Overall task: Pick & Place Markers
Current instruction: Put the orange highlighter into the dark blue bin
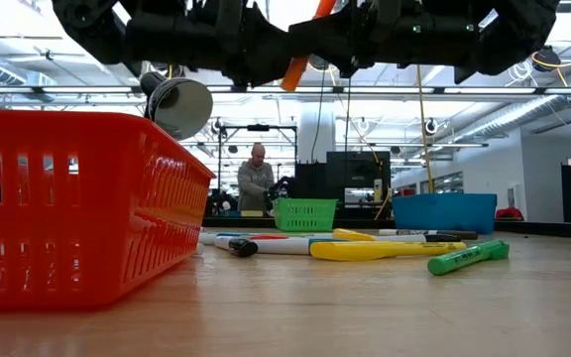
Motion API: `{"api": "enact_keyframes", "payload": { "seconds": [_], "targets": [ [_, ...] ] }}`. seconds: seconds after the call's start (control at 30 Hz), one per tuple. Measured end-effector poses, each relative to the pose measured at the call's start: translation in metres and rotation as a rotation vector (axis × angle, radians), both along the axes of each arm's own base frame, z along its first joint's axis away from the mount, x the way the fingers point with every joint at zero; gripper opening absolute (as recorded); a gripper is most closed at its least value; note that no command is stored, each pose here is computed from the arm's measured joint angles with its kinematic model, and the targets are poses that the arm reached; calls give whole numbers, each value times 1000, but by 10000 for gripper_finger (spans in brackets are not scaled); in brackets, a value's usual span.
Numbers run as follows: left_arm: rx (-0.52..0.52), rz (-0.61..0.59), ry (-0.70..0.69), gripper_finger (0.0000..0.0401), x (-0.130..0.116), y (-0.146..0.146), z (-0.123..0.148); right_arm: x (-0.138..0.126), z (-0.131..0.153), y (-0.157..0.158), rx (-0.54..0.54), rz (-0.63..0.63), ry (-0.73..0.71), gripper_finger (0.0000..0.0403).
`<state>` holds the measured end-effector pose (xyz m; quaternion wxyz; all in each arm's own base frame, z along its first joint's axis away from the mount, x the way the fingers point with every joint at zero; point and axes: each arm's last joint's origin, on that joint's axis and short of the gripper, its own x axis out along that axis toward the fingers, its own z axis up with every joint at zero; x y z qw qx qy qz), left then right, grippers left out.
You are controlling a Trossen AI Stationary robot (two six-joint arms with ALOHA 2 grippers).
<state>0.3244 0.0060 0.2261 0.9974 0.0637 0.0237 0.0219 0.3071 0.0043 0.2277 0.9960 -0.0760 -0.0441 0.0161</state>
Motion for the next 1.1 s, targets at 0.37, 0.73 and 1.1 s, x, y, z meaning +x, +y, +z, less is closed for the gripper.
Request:
{"api": "enact_keyframes", "payload": {
  "seconds": [0.37, 0.73, 1.1],
  "targets": [
    [25, 202, 139, 326, -28, 4, 21, -30, 13, -26, -99, -425, 249, 44],
    [66, 394, 259, 293, -37, 13, 15, -99, -18, -80, 20, -802, 186, 44],
    [124, 712, 334, 267, -47, 23, 11, -169, -67, -113, 157, -1150, 125, 44]
  ]
}}
